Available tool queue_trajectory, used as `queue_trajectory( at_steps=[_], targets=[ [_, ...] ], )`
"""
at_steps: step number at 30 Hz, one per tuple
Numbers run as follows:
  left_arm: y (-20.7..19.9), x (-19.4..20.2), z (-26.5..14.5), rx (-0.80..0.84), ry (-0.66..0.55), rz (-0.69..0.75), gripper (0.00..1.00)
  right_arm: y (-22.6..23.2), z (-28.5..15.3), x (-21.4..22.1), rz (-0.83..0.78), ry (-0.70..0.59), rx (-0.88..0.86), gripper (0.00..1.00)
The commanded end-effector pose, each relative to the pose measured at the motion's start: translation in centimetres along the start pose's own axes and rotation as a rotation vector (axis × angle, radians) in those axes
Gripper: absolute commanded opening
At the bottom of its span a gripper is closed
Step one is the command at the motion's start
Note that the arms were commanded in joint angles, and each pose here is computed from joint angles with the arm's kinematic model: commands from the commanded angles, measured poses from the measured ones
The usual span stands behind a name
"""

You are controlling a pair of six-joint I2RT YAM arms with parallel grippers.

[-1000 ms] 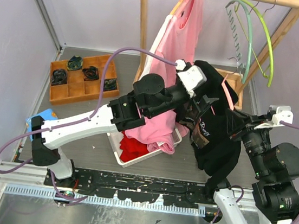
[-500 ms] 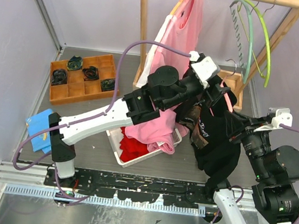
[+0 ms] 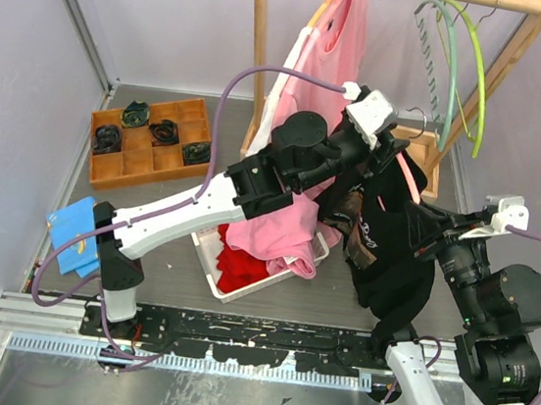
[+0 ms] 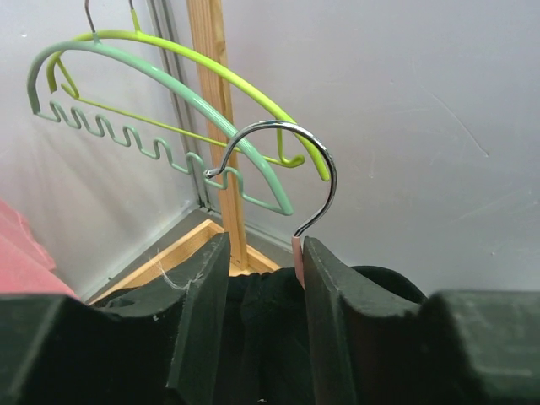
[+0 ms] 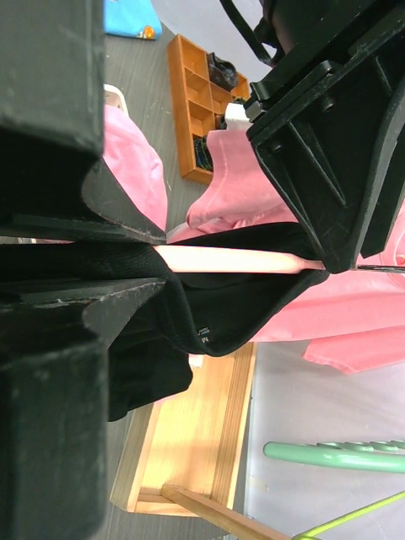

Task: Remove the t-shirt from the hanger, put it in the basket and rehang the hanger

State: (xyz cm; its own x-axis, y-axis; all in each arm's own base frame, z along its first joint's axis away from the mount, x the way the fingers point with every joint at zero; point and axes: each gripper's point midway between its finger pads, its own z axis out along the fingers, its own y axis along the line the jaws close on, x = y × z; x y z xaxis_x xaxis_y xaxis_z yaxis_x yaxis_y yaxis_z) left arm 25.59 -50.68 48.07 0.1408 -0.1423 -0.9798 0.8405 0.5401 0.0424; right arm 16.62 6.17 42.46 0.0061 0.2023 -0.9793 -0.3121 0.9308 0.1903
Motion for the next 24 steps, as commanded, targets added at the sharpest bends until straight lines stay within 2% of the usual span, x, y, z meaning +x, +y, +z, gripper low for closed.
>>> queue_trajectory(
  at_steps=[1,8,14,18,24],
  targets=[
    [0.1,-0.7,0.3,0.000,-0.015,-0.019,0.46,1.3,-0.9,-4.1,-0.016,-0.151,-0.045,0.01],
    [-0.3,-0.1,0.4,0.017,0.005,-0.028,0.51,1.5,-1.1,-4.6,-0.020,-0.157,-0.052,0.01],
    [-0.5,0.6,0.8,0.020,0.021,-0.031,0.48,1.7,-1.2,-4.9,-0.028,-0.163,-0.059,0.01],
    [-0.7,0.5,1.1,0.032,0.025,-0.036,0.34,1.6,-1.1,-4.8,-0.035,-0.160,-0.053,0.00],
    [-0.9,0.1,1.0,0.039,0.018,-0.057,0.00,1.0,-0.5,-4.0,-0.037,-0.138,-0.035,0.01]
  ],
)
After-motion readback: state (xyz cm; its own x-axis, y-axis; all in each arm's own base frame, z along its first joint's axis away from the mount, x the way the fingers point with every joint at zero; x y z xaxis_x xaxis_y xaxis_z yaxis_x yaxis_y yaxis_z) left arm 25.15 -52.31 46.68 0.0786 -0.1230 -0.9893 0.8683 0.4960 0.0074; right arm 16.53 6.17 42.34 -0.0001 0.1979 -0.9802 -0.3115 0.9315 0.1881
